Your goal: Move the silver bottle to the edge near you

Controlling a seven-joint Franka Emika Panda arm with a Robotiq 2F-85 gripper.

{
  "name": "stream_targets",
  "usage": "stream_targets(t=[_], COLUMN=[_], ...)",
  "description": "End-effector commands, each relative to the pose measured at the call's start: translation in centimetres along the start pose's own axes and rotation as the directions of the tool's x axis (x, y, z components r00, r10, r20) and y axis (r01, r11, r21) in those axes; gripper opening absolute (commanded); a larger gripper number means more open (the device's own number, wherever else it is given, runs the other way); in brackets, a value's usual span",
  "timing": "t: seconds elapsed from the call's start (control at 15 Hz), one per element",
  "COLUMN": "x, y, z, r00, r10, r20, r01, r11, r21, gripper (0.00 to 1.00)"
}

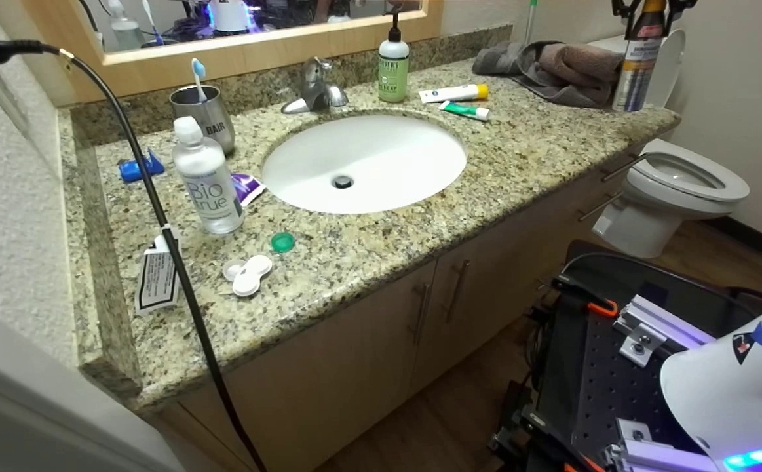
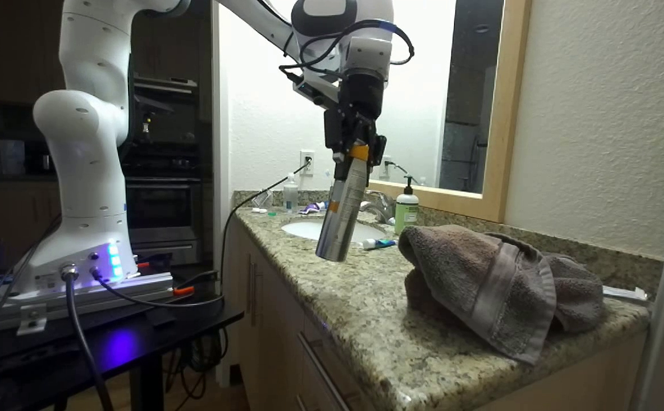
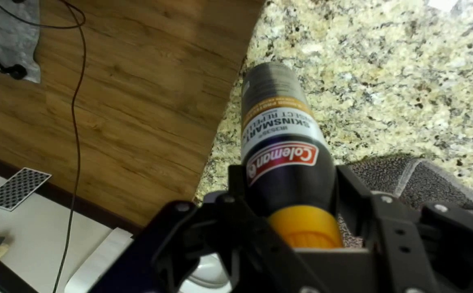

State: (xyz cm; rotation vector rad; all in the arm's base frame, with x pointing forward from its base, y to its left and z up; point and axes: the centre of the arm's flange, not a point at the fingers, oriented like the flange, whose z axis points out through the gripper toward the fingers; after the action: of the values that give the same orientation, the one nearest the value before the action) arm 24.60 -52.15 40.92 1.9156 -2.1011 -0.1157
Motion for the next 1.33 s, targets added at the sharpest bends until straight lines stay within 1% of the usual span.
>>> stream_targets(t=[0.0,0.33,0.53,0.8,1.0,1.07,1.13,1.2,1.27], x=[-3.1,-4.8,-5.3,-5.9,-6.1,-6.1,-6.1,-6.0,-5.6], y=[1.8,1.8,1.6,1.5,1.1,0.8,0.8,0.8,0.7], z=[1.3,3.3,3.9,4.6,4.8,4.7,4.6,4.2,3.7], r00=[0.999,0.994,0.988,0.973,0.965,0.967,0.971,0.973,0.98], r10=[0.038,0.109,0.15,0.223,0.251,0.235,0.213,0.198,0.162], r20=[-0.019,-0.029,-0.04,-0.059,-0.078,-0.095,-0.111,-0.118,-0.116], r01=[-0.036,-0.104,-0.142,-0.207,-0.231,-0.216,-0.195,-0.182,-0.149], r11=[0.996,0.985,0.976,0.957,0.951,0.961,0.969,0.974,0.983], r21=[0.083,0.141,0.168,0.205,0.205,0.176,0.151,0.136,0.111], gripper=[0.31,0.31,0.31,0.31,0.31,0.31,0.81,0.82,0.88])
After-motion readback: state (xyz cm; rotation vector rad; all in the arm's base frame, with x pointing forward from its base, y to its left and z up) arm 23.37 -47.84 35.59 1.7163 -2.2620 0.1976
